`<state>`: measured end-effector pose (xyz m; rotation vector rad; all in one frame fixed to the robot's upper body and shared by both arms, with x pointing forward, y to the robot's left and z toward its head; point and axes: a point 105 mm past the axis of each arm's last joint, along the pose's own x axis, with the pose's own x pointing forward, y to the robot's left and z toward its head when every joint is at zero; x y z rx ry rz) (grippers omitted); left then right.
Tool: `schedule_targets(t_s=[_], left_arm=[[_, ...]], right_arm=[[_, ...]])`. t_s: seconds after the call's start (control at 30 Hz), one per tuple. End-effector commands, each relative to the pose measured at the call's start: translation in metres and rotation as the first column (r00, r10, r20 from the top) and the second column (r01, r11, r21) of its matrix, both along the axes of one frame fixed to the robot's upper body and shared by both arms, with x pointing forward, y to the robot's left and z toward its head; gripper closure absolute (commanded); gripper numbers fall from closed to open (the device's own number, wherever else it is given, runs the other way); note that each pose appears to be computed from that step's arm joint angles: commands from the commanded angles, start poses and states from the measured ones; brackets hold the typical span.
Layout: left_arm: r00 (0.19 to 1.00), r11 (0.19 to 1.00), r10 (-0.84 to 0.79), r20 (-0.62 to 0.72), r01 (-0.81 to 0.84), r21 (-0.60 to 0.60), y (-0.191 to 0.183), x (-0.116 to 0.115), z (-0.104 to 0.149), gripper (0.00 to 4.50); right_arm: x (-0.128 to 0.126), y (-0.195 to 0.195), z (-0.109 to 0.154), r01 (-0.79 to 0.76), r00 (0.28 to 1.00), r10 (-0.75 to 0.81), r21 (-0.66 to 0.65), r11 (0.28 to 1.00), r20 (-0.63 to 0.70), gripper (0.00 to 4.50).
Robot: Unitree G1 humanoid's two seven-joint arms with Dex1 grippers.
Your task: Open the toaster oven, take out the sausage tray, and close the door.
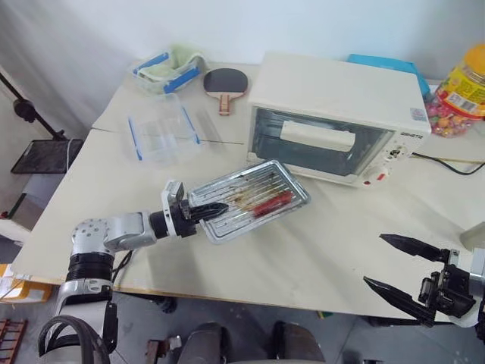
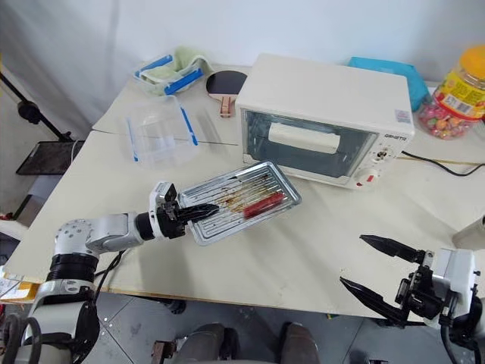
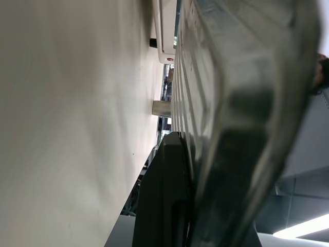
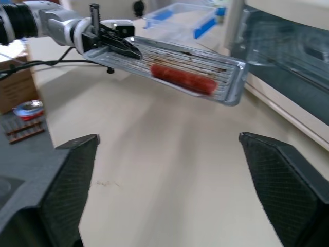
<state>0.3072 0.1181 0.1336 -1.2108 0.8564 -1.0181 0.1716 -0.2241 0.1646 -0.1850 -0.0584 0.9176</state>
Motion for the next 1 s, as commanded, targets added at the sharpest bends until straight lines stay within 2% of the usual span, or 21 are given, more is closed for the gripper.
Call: schedule_targets(t_s=[0.03,0.13,0.23,0.63,0.93,1.0], left_arm=[[0.998,0.998,-0.067,0.008,0.067,-0.005,0.001,-0.015,-0.003,4.50],[0.990,0.990,-0.138,0.012,0.138,0.041,-0.002,-0.027,-0.009,4.50],[0.982,0.979,-0.185,0.031,0.181,0.098,-0.007,-0.027,-0.010,4.50],[0.929,0.917,-0.352,0.110,0.319,0.239,-0.059,-0.008,-0.017,4.50],[0.924,0.893,-0.369,0.095,0.324,0.313,-0.075,0.007,-0.028,4.50],[0.925,0.892,-0.364,0.105,0.315,0.325,-0.073,0.009,-0.026,4.11]], right_arm=[[-0.005,0.006,0.010,0.001,0.999,-0.001,-0.011,1.000,0.035,0.03],[-0.008,0.009,0.010,-0.011,1.000,0.012,-0.013,1.000,0.021,0.03],[-0.012,0.013,0.007,-0.050,0.998,0.049,-0.023,0.998,-0.026,0.03],[-0.015,0.012,0.006,-0.067,0.997,0.065,-0.044,0.997,-0.051,0.03],[-0.017,0.010,0.005,-0.051,0.998,0.049,-0.044,0.998,-0.048,0.03],[-0.017,0.010,0.004,-0.048,0.998,0.046,-0.042,0.998,-0.047,0.00]])
